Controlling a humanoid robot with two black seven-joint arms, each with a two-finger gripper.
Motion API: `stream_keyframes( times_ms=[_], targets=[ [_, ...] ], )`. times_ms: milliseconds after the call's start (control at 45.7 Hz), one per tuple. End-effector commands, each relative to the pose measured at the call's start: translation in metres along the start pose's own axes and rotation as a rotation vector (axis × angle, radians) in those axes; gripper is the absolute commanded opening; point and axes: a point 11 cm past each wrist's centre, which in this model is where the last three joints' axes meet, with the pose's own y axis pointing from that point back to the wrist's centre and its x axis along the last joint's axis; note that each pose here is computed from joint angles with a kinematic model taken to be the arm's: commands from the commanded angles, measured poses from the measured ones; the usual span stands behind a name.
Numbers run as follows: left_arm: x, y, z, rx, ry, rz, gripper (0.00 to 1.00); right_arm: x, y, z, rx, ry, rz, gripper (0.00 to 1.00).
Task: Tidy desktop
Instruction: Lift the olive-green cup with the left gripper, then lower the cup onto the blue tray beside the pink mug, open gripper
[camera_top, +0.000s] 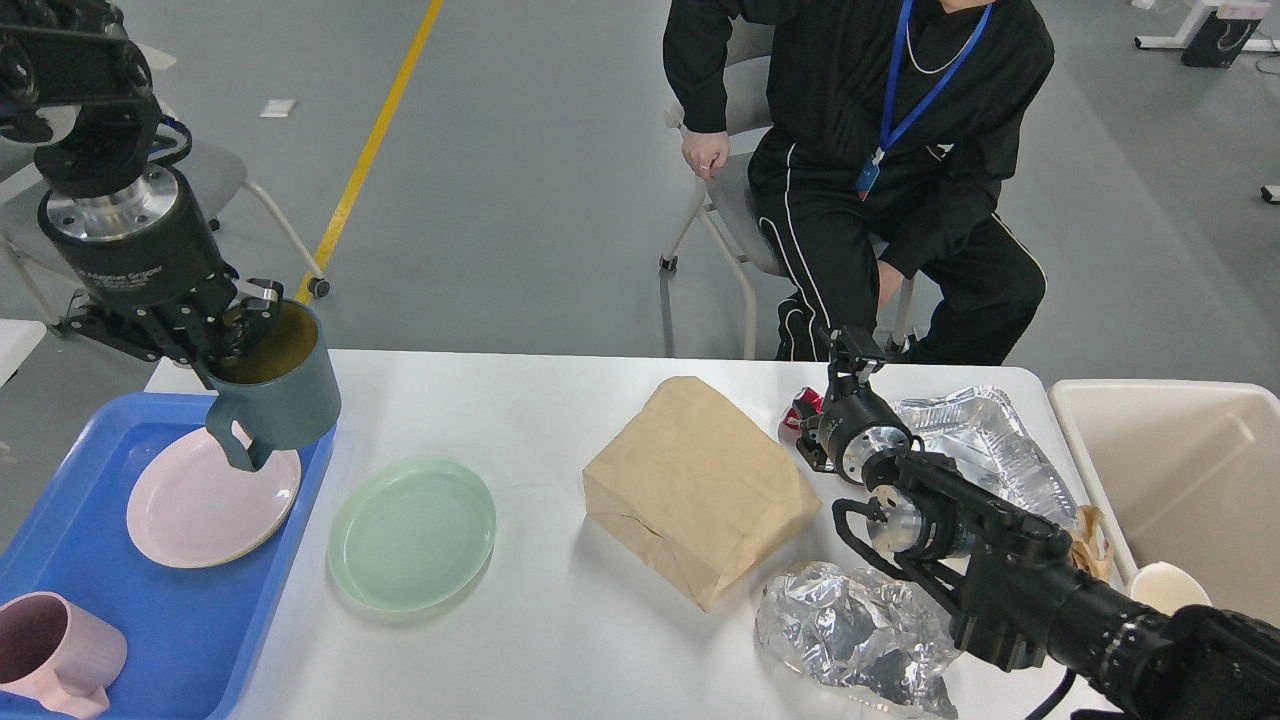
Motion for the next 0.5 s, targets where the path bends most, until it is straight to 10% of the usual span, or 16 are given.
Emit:
stream_keyframes(
  times_ms=[0,482],
  targets=[
    [0.004,-0.035,-0.043,-0.011,0.11,-0.049,0.0,0.0,0.0,0.0,-0.001,-0.001,0.0,1.0],
    [-0.031,-0.157,-0.133,0.107,0.27,-0.236,0.0,0.0,0.0,0.0,-0.001,-0.001,0.0,1.0]
  ],
)
